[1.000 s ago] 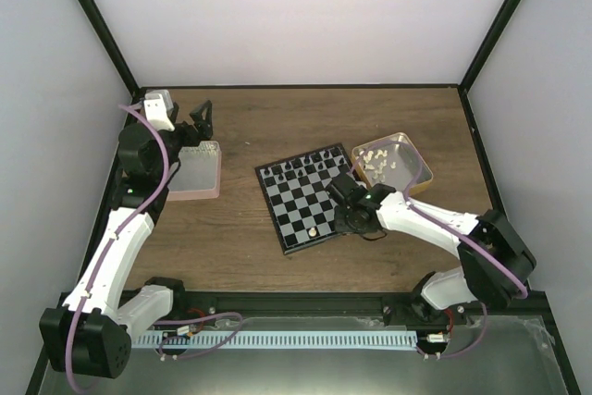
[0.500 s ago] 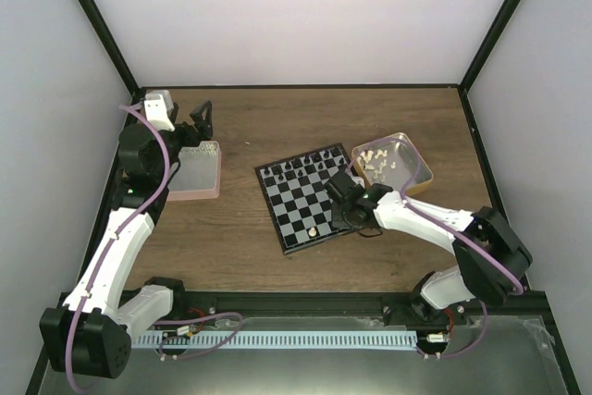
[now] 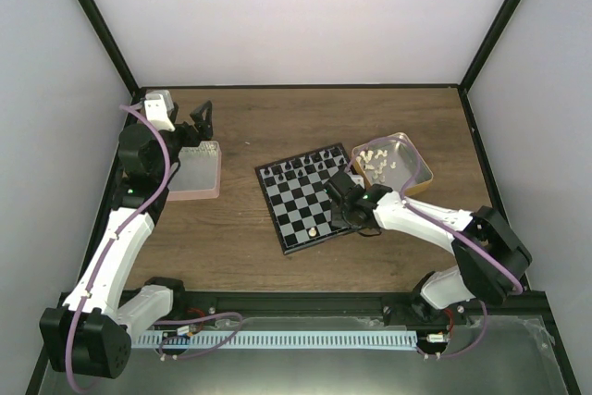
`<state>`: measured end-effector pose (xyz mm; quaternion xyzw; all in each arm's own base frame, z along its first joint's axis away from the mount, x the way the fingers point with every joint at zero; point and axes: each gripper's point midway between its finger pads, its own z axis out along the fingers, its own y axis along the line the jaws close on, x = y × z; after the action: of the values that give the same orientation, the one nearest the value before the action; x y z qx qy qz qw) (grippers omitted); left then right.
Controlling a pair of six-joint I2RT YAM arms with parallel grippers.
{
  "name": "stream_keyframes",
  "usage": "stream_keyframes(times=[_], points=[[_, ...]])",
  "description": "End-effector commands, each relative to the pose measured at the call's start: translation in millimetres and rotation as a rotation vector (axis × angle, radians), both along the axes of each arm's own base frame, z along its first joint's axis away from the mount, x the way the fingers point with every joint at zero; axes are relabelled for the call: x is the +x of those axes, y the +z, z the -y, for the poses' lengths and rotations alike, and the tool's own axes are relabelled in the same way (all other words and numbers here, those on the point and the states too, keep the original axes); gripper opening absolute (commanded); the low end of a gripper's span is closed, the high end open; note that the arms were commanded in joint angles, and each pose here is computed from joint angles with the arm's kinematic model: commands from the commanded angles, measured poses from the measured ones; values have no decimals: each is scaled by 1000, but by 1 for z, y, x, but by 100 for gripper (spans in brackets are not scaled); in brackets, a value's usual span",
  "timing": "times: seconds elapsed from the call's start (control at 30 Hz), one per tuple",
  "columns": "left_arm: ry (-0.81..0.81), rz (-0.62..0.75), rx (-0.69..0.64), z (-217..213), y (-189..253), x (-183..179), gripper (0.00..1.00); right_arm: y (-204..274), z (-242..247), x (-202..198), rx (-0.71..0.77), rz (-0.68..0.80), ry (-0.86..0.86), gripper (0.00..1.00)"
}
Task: Set up the chess pieces on the board
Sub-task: Place the chess piece on the chessboard.
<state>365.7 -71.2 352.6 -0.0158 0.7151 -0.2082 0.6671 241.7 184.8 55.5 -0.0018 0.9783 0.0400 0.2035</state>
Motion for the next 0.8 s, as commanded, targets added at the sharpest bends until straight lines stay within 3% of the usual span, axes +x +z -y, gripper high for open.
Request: stream_keyframes(times=[0.0,0.57,0.77], points=[[-8,25,4,0,5,-3,100,-3,12,0,-66,20,-24,8],[-17,23,1,1,6,-4,100,4,2,-4,-14,5,6,8],[-16,19,1,1,5,-4,100,0,5,-3,-33,3,5,19]])
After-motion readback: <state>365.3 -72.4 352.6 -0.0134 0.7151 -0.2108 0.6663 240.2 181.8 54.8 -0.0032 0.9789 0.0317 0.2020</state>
